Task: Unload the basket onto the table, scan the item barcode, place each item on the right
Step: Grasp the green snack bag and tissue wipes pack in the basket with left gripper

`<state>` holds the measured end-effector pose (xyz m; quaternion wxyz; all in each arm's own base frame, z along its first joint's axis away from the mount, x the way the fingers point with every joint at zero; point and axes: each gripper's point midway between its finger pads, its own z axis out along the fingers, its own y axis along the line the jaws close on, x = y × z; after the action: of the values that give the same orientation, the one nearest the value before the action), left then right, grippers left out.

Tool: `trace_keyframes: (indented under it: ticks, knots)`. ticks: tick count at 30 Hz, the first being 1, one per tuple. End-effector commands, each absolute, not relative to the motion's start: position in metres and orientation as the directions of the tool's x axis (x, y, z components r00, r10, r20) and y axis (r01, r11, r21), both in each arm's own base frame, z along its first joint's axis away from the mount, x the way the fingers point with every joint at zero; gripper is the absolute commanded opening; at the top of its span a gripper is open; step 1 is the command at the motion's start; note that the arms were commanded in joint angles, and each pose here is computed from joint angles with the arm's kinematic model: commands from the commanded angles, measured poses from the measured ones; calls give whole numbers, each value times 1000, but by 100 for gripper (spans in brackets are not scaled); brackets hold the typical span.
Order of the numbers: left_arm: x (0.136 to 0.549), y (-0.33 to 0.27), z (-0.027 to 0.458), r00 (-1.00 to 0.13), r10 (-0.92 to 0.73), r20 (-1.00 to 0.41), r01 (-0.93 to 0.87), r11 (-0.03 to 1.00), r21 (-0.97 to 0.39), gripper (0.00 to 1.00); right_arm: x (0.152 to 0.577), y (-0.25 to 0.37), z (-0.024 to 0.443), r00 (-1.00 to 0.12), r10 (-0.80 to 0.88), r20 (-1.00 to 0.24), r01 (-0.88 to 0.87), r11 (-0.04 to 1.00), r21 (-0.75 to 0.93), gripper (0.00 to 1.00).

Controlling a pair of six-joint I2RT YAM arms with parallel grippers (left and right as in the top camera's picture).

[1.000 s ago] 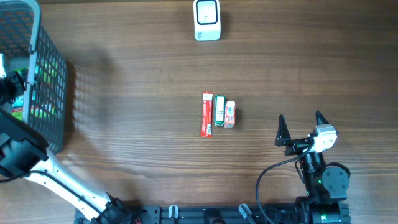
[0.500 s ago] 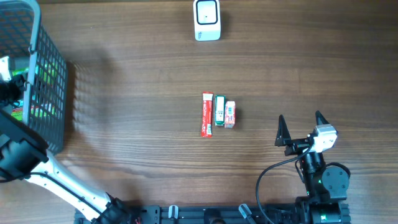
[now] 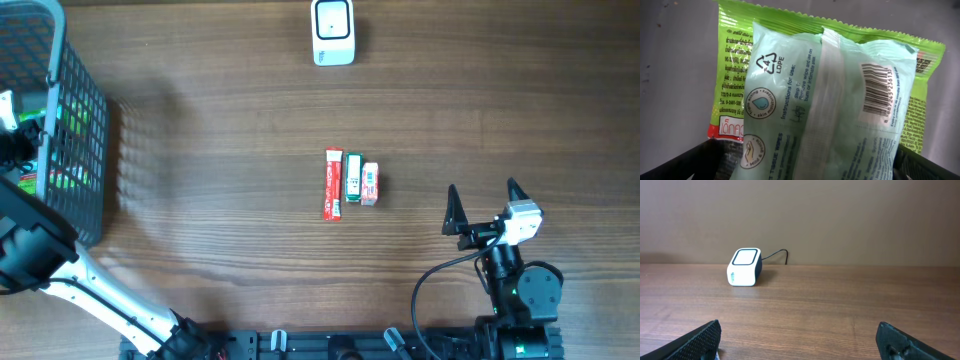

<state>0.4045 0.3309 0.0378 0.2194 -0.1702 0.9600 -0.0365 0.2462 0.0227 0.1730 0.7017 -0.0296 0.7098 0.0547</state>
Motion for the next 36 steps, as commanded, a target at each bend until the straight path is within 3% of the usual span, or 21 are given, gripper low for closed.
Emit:
trace_keyframes:
  ticks: [1,12,20,33,36]
  knots:
    - [391,343,35,-853,-365,-373,-365,928,-73,100,246,25,174,-6,26,-1000,-131,991,27,100]
    - [392,354,42,-835,-382,-397,-405,914,-29,100,246,25,174,-6,26,-1000,-131,991,27,100]
    - [400,360,80,-793,-375,-480,-420,907,-15,100,246,25,174,-6,26,-1000,-131,991,27,100]
    - [365,367,35,-792,-452,-410,-477,878,-46,100,246,25,174,-6,26,-1000,-131,991,27,100]
    - [365,360,20,-779,-477,-407,-479,872,-105,100,246,25,174,-6,26,-1000,-131,991,27,100]
